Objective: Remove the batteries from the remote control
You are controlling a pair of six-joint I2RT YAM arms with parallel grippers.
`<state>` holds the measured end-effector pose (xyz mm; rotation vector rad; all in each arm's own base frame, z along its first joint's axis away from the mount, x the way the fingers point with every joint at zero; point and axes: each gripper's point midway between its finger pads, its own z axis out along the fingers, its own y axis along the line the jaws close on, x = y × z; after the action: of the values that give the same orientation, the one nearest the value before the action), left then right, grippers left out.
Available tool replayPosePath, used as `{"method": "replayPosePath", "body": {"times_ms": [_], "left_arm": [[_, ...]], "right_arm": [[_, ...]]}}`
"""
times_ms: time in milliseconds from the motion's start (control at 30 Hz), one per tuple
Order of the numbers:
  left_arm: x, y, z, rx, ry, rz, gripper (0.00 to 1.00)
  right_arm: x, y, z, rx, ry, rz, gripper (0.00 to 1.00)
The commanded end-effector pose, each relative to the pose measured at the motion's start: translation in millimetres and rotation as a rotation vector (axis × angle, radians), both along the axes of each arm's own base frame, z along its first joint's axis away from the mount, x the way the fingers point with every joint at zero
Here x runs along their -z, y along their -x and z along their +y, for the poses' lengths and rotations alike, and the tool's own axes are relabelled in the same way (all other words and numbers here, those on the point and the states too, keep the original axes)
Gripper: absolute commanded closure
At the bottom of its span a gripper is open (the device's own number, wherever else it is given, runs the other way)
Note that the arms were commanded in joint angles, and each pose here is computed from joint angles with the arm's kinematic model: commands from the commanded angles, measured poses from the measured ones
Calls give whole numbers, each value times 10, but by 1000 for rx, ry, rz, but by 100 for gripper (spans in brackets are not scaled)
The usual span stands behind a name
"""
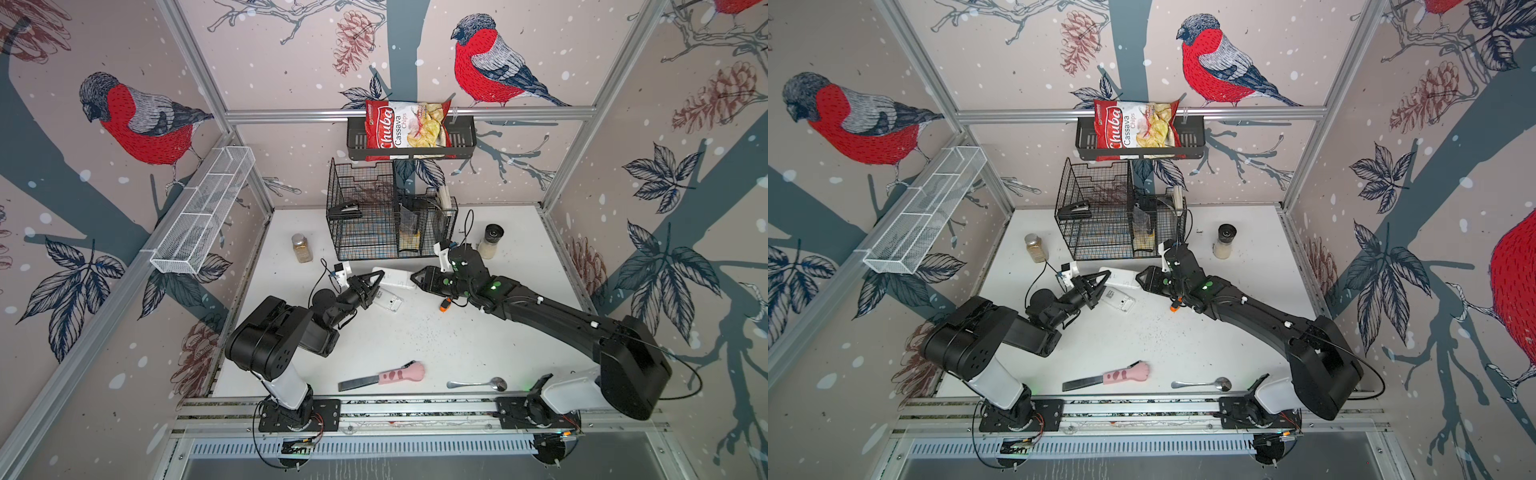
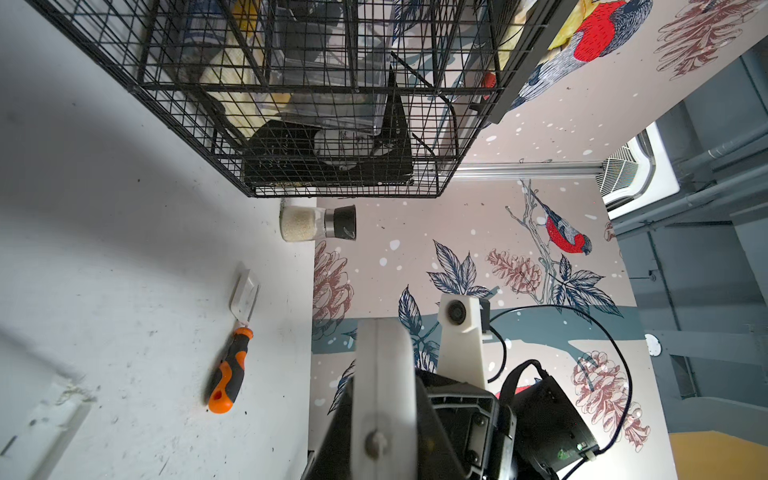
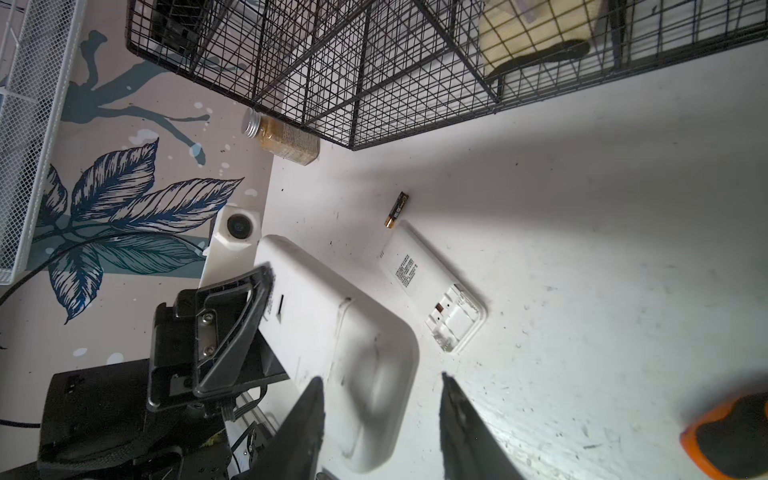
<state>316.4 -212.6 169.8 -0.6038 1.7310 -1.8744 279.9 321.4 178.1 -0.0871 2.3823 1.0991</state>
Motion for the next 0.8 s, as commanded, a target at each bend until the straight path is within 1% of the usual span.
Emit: {"method": "replayPosePath", "body": {"times_ms": [0, 267, 633, 767], "left_arm": [[-423, 87, 3, 14, 63, -181, 100], [-430, 90, -18, 19, 64, -184, 100], [-429, 94, -19, 19, 63, -187, 100], [-438, 95, -24, 21, 64, -190, 100]], "right_arm": [[-76, -30, 63, -12, -25, -20, 55], [-80, -35, 121, -25, -38, -11, 58], [-23, 16, 141, -31, -29, 5, 60], [-11, 15, 131, -25, -31, 5, 64]]}}
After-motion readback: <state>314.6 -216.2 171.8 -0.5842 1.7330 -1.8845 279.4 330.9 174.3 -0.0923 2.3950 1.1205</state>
